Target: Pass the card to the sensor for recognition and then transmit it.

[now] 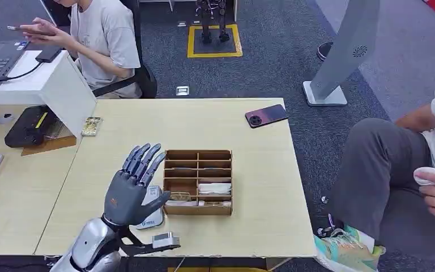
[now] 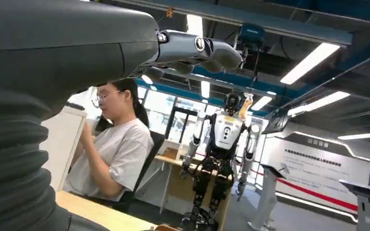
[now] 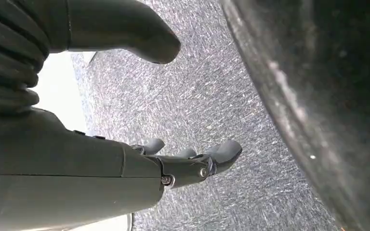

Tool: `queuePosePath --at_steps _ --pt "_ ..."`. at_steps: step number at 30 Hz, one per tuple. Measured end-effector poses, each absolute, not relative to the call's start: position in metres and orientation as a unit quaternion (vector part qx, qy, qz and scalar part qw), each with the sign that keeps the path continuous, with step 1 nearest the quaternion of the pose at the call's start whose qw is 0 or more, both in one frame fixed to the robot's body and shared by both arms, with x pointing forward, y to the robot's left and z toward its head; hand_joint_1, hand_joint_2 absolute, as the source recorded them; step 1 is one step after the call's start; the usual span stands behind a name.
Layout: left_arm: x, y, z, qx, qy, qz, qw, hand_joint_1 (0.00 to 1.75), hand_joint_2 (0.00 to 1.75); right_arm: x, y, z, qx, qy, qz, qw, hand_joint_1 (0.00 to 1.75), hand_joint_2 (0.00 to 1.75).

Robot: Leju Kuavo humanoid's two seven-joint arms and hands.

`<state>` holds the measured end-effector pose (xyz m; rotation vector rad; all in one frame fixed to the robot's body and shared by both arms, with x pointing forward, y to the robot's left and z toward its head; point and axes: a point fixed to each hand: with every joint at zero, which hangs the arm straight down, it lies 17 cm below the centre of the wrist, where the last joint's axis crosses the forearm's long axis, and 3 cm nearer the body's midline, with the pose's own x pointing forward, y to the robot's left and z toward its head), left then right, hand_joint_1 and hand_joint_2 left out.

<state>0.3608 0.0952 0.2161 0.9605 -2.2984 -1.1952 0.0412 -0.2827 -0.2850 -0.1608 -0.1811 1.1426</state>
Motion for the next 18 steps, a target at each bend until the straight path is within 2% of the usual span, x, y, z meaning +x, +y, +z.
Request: queuePosePath --at_steps 18 --pt "0.386 0.103 0.148 0.347 -0.765 -0.481 0.251 0.00 1.75 0.041 -0.283 -0.285 -0.076 -0.085 0.541 0.833 0.00 1.75"
